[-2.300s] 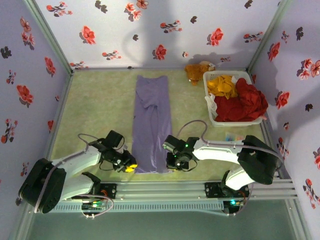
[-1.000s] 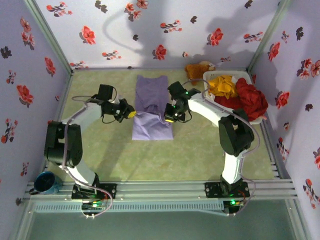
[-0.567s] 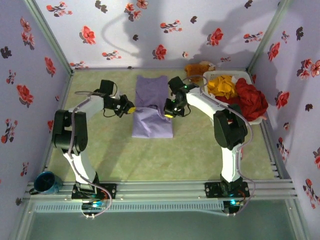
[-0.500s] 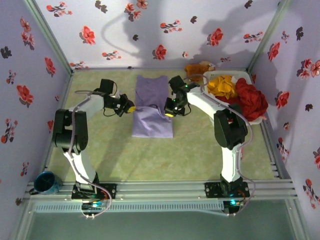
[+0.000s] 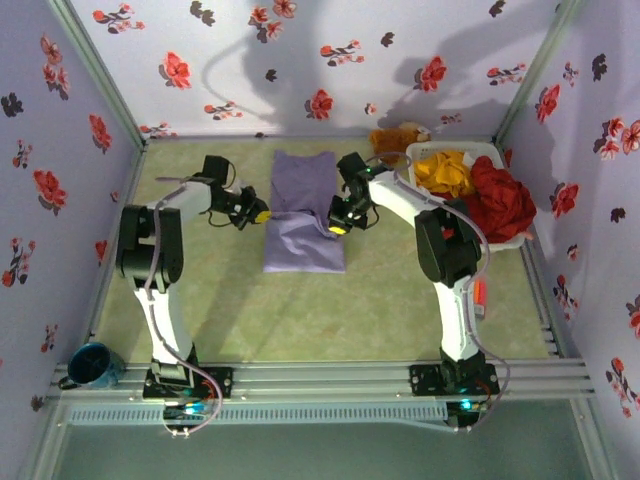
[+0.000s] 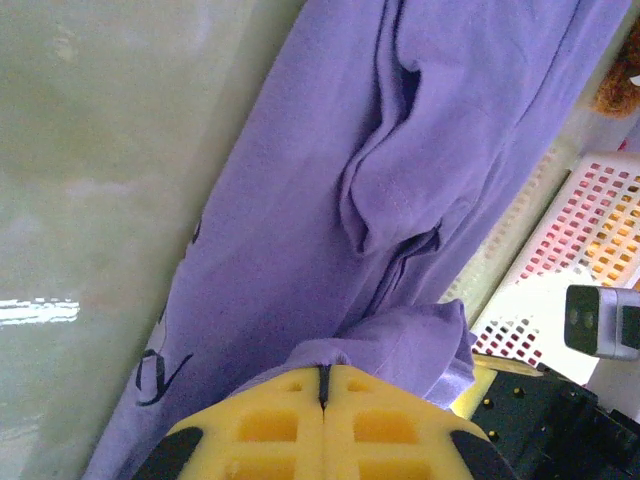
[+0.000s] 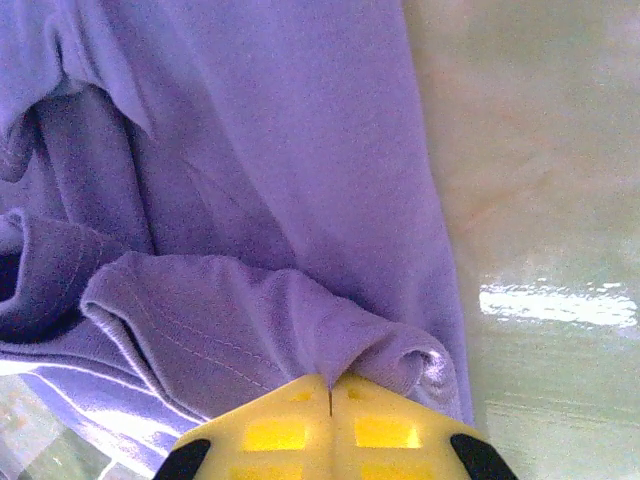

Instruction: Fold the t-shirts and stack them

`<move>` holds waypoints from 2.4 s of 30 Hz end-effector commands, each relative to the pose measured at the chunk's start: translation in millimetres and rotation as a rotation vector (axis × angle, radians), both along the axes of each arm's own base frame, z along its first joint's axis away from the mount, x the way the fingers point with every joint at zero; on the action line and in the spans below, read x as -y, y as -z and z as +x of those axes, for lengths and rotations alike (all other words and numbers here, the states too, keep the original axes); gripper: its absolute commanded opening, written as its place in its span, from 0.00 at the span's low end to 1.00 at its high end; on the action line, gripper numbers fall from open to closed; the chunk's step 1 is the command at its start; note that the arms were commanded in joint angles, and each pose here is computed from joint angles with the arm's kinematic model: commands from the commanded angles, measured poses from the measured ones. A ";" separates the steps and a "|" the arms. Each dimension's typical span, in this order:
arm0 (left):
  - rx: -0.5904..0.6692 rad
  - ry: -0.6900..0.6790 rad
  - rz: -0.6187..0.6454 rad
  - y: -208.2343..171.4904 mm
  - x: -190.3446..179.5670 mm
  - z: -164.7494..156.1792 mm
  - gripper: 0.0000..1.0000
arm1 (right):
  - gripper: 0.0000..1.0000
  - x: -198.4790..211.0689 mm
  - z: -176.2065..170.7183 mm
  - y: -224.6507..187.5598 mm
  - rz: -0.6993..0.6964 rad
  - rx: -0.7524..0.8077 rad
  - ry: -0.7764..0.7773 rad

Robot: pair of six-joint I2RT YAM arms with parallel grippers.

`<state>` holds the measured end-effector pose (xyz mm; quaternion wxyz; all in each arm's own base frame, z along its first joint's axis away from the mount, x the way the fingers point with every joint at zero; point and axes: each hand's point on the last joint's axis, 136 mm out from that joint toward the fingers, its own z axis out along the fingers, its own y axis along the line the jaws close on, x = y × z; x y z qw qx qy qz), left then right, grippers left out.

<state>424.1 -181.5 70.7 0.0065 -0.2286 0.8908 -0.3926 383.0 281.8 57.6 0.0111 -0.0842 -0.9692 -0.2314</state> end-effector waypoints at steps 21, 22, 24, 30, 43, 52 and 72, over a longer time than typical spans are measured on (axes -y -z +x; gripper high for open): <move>-0.007 0.044 -0.048 7.1 1.9 20.3 0.00 | 0.00 3.8 20.4 6.4 0.017 -0.042 -0.027; -0.011 0.042 -0.047 9.1 1.3 20.9 0.00 | 0.00 3.6 21.0 6.8 0.020 -0.043 -0.027; -0.020 0.035 -0.050 15.5 0.9 23.0 0.00 | 0.05 3.3 21.9 6.1 0.025 -0.041 -0.032; 0.026 0.007 -0.071 2.5 -1.7 34.2 0.21 | 0.35 10.6 29.8 -30.6 0.040 0.049 -0.033; 0.113 -0.031 -0.073 -42.3 -11.8 22.9 0.43 | 0.45 24.8 3.9 -43.7 0.049 0.067 -0.008; 0.086 -0.021 -0.053 -28.9 -11.0 6.9 0.43 | 0.42 14.9 19.3 -20.0 0.038 0.093 -0.118; 0.040 0.095 0.189 17.3 2.2 26.1 0.38 | 0.39 12.8 66.4 17.4 0.052 0.059 -0.058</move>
